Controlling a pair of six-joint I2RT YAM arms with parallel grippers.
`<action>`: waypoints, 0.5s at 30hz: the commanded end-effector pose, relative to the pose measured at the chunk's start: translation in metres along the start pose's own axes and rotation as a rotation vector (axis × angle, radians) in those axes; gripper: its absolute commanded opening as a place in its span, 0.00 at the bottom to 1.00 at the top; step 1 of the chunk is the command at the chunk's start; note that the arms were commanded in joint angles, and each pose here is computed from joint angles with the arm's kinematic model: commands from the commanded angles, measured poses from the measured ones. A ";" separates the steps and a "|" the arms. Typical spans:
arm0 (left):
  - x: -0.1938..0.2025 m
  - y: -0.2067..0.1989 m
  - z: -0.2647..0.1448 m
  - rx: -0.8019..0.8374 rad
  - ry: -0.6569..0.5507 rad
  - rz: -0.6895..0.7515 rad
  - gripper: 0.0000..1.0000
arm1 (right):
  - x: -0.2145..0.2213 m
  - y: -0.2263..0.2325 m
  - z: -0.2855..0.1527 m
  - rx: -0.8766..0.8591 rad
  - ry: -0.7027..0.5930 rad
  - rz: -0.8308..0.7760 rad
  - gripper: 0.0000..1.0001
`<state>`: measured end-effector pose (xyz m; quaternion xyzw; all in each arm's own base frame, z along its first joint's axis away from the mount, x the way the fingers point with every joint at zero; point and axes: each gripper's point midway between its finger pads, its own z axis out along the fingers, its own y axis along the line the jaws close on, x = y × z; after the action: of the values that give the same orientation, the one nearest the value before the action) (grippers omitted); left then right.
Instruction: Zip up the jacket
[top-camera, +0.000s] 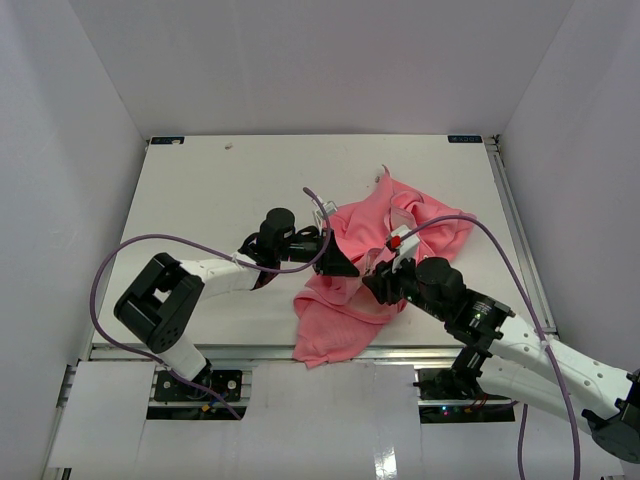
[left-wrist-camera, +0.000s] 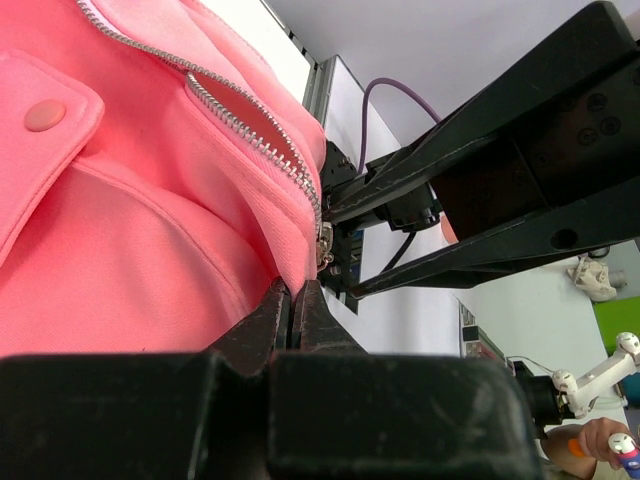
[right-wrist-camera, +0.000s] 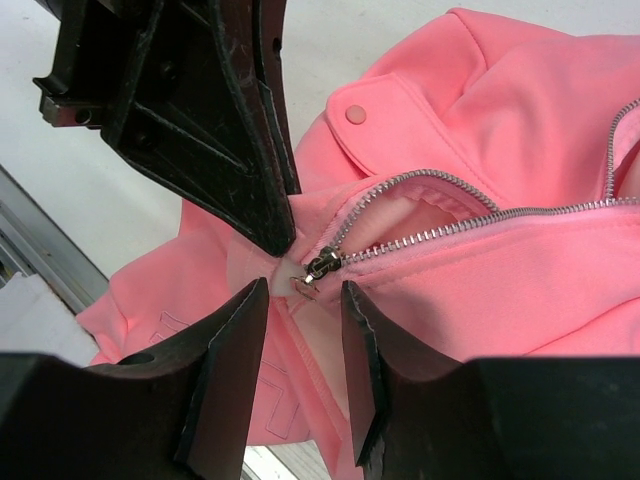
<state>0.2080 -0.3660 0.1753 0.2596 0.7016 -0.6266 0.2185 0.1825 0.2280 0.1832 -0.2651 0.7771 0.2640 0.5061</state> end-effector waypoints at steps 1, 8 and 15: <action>-0.002 -0.003 -0.001 0.019 -0.004 0.017 0.00 | -0.015 0.008 -0.001 -0.044 -0.060 0.004 0.42; -0.002 -0.004 -0.001 0.019 -0.003 0.016 0.00 | -0.010 0.008 0.004 -0.038 -0.035 0.007 0.41; -0.004 -0.004 -0.001 0.020 -0.005 0.018 0.00 | -0.008 0.005 0.007 -0.027 -0.026 0.002 0.41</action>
<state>0.2082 -0.3663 0.1732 0.2575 0.7037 -0.6263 0.2152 0.1810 0.2328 0.1792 -0.2726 0.7784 0.2696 0.4970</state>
